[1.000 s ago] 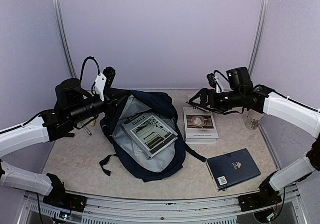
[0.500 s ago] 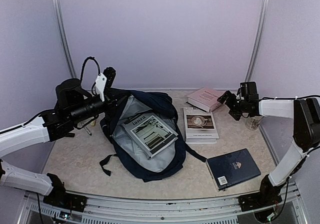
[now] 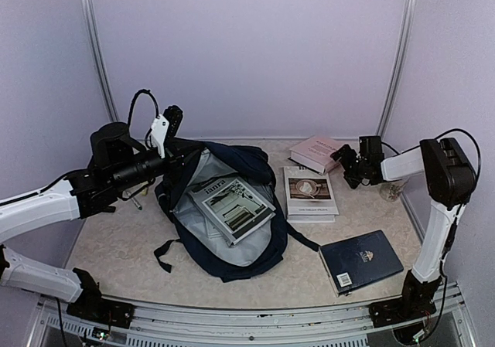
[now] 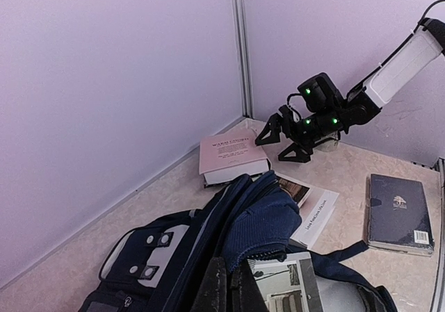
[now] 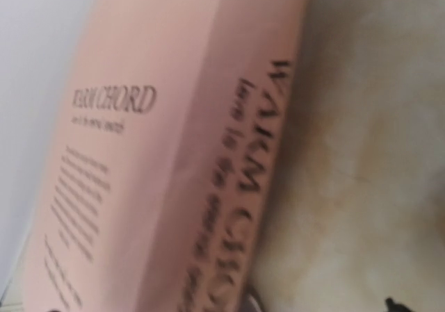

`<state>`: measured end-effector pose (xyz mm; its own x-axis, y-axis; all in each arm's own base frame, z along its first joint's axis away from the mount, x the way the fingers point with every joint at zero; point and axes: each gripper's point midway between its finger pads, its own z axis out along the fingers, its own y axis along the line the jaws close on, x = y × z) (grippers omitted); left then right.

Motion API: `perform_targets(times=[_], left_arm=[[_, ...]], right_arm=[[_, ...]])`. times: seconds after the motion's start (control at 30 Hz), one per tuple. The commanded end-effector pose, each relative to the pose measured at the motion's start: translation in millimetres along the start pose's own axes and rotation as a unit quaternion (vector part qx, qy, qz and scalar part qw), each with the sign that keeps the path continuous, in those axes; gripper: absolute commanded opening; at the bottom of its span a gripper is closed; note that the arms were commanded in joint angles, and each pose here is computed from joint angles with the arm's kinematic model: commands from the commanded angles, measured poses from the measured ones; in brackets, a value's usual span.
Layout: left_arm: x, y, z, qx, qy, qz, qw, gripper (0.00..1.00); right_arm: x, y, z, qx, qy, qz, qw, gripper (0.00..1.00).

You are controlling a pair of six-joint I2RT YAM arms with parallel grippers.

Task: Pack the student bag
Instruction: Pick up the book from the corner of the board.

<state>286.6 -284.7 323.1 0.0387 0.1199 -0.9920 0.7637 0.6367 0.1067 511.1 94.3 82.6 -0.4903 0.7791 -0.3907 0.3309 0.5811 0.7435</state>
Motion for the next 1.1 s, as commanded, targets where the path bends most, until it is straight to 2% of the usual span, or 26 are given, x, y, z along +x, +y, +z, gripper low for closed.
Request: perform_targets(times=[0.0,0.17,0.43,0.83,1.07], left_arm=[[-38,7,-2,-0.013,-0.059,0.014,0.998,0.0],[-36,9,-1,-0.016,-0.056,0.015,0.998,0.0],[-35,9,0,-0.017,-0.054,0.016,0.998,0.0],[-37,9,-1,-0.019,-0.056,0.018,0.998,0.0],[-39,10,-3,-0.021,-0.057,0.019,0.998,0.0]], right_arm=[[-8,20,18,-0.049,-0.005,0.011,0.999,0.97],[-1,23,37,-0.069,0.013,0.015,0.997,0.89],[1,31,44,-0.098,0.016,0.015,0.995,0.77],[-5,46,29,-0.134,-0.004,0.004,0.991,0.32],[-17,72,4,-0.162,-0.022,-0.031,0.986,0.23]])
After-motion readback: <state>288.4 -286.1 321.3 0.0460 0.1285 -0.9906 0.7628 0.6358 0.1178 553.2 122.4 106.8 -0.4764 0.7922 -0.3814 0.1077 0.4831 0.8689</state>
